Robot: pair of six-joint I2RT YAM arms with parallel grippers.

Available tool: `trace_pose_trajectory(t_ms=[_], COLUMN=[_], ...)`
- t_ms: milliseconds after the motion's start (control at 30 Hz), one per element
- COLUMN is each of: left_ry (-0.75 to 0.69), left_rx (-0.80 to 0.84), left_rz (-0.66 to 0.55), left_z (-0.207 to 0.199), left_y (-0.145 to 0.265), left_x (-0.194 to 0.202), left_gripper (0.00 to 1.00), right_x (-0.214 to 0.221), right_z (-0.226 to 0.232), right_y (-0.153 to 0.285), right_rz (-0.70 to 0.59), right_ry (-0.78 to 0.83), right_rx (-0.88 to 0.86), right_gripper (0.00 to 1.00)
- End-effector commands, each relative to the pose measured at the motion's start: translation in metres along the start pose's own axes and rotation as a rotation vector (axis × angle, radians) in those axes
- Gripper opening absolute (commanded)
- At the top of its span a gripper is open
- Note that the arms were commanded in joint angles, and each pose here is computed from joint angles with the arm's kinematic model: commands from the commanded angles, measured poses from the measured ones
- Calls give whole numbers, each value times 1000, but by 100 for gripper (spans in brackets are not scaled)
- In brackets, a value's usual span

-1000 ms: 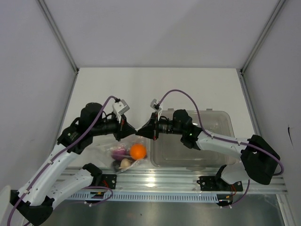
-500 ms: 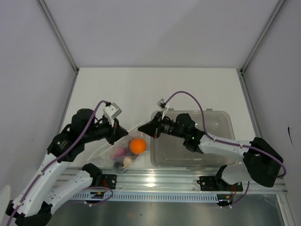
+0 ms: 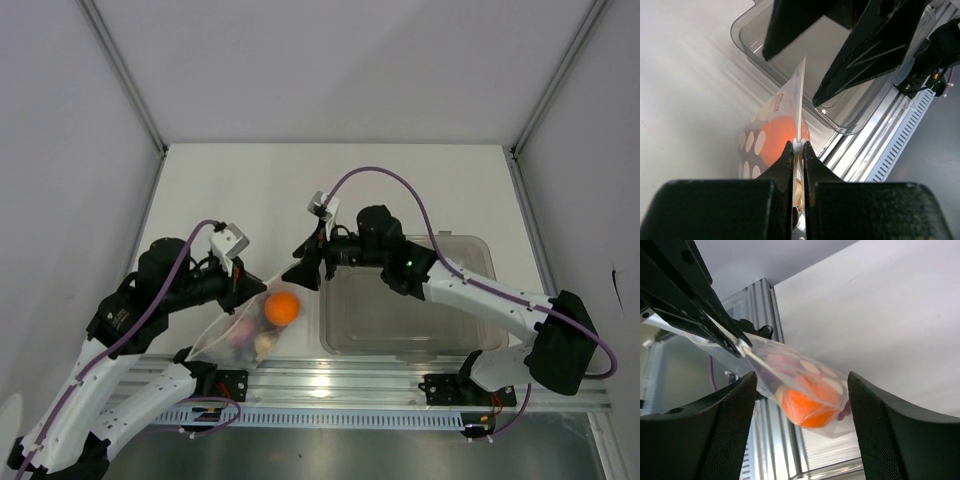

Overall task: Place the food in the zip-top bag and seal the zipper
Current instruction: Zip the zipper food storage bag at the center of the board.

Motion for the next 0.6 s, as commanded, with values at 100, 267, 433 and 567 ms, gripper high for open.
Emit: trace_pose_trajectory(t_ms=[100, 267, 433, 567], left_ry=[-31, -33, -36, -34], left_rx=[84, 101, 112, 118], left_rz=[-50, -42, -36, -29], left_z=[-16, -17, -18, -18], left_y=[7, 5, 4, 2], left_x=[-13, -12, -13, -13], left_gripper=[1, 1, 1, 1], right_x=[-9, -19, -18, -17], right_z=[-3, -1, 10, 16], right_y=[11, 13, 10, 6], right_rz=[194, 196, 223, 221], right_ry=[241, 300, 275, 256], right_rx=[-94, -157, -277, -331], right_gripper=[80, 84, 79, 74])
Point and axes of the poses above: each gripper's point midway between its finger pads, its own y axis back along the fingers, its own z axis along the line the jaws close on, x = y × z, the point moved 4 cm from there along y, back along the fingers, and after that the axes turned 14 degrees about y, right-handed, at the moved point
